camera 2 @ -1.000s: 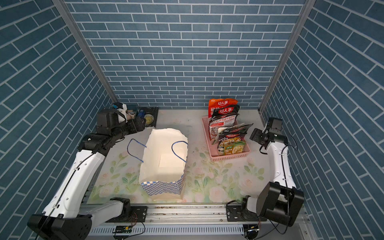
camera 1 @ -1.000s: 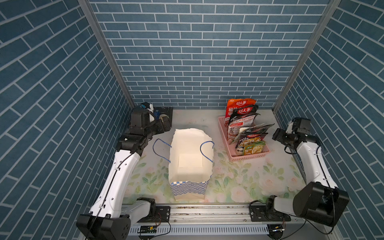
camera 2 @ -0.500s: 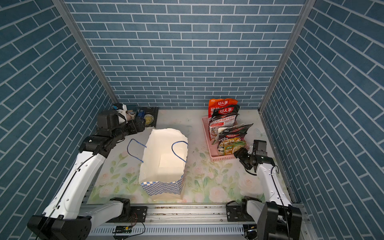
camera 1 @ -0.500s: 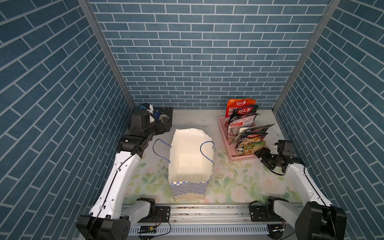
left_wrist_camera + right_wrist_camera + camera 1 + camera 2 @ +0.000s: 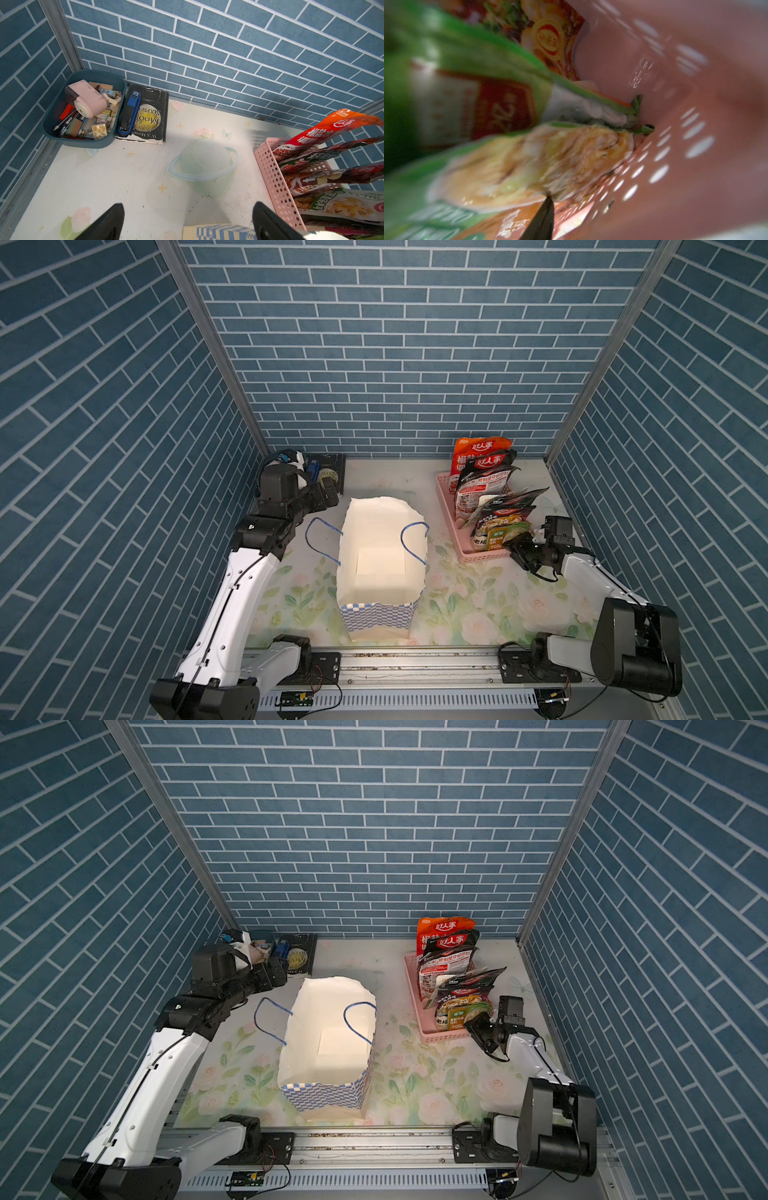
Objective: Place the condiment packets inside the bag
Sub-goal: Move the storage box to the center of the board.
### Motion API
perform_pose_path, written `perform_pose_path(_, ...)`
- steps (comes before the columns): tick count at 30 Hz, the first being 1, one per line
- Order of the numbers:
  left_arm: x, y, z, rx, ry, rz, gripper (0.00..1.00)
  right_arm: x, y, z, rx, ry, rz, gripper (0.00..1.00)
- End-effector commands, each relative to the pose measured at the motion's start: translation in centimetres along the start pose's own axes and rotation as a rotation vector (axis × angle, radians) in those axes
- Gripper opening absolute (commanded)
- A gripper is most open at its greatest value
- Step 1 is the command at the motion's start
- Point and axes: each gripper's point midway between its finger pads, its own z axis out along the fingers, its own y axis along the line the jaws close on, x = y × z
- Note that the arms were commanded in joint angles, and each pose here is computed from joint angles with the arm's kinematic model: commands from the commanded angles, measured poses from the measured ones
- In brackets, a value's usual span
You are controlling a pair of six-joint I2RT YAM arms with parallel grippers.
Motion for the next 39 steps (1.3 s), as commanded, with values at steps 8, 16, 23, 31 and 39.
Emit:
perform_pose_path(8, 0.6, 0.6, -0.6, -0.027, 0.005, 0.008, 1.00, -5.6, -3.9, -0.9, 0.361, -0.030, -0.266, 0.00)
perform_pose_path(16, 0.5, 0.9, -0.7, -0.044, 0.002, 0.008, 1.00, -15.9, -4.4, -0.6, 0.514, -0.044, -0.412, 0.00)
perform_pose_path(23, 0.3, 0.3, -0.8, -0.019, 0.020, 0.006, 1.00, -24.7, -0.3, 2.6, 0.484, -0.086, -0.443, 0.00)
perform_pose_path(31, 0.6, -0.4, -1.4, 0.003, 0.086, 0.034, 1.00, -27.4, 0.6, 5.1, 0.459, -0.043, -0.451, 0.22)
perform_pose_path(39, 1.7, -1.9, -2.6, 0.082, 0.179, 0.020, 1.00, -25.9, 6.1, -3.6, 0.340, -0.248, -0.431, 0.66)
